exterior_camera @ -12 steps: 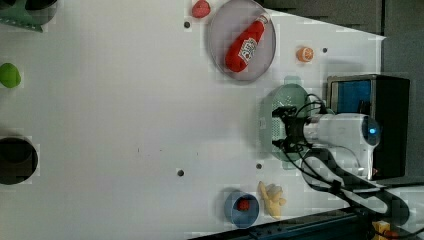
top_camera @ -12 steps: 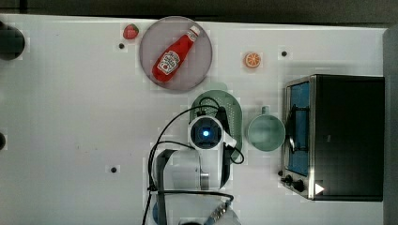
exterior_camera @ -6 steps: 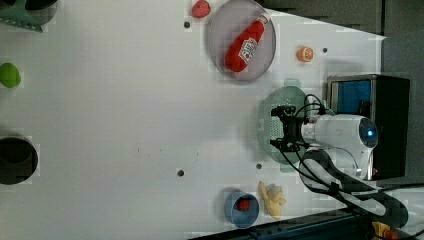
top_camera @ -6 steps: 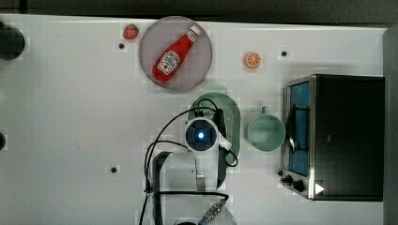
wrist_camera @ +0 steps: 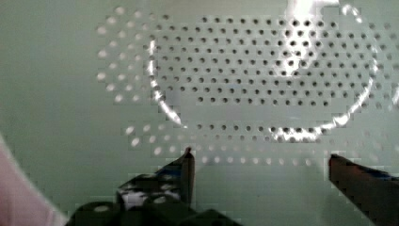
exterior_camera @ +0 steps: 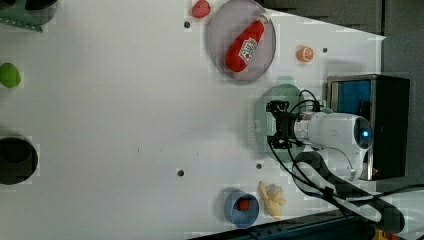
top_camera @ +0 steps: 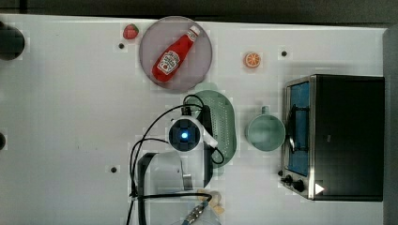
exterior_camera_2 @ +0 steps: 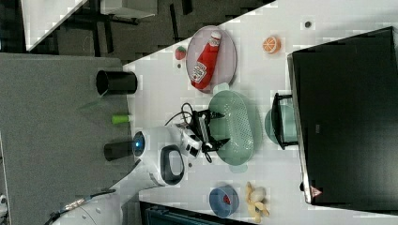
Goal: Drag strainer right to left.
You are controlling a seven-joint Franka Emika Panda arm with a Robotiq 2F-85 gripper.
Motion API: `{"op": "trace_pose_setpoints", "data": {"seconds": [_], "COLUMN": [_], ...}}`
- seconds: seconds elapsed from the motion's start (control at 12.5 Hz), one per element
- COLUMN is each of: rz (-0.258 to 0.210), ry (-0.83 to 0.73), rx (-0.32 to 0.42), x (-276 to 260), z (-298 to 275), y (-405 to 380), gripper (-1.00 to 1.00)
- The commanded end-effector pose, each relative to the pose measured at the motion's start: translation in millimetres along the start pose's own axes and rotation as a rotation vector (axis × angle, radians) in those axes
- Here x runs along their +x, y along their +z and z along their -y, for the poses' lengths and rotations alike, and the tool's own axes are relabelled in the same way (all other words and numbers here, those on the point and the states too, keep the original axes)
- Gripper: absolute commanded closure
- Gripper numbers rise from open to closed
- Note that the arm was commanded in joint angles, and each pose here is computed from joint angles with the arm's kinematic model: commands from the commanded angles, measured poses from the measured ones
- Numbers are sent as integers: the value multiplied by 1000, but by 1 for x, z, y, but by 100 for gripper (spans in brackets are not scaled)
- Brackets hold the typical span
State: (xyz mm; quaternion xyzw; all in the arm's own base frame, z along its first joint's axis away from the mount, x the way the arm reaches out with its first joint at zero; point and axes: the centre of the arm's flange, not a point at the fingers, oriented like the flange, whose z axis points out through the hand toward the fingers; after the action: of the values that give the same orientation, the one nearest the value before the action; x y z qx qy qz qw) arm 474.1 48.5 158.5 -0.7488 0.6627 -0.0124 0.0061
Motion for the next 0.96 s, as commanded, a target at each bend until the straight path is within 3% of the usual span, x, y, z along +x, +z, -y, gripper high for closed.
{"op": "trace_pose_setpoints", "data": {"seconds": [0.08,0.48,0.96], "rz": [11,38,46], "ry": [68,109,29], "rx": [-14,-14,-33], "x": [-34,-103,-154], "z": [-7,-12,-12], "y": [3,0,0], "gripper": [-100,-100,-100]}}
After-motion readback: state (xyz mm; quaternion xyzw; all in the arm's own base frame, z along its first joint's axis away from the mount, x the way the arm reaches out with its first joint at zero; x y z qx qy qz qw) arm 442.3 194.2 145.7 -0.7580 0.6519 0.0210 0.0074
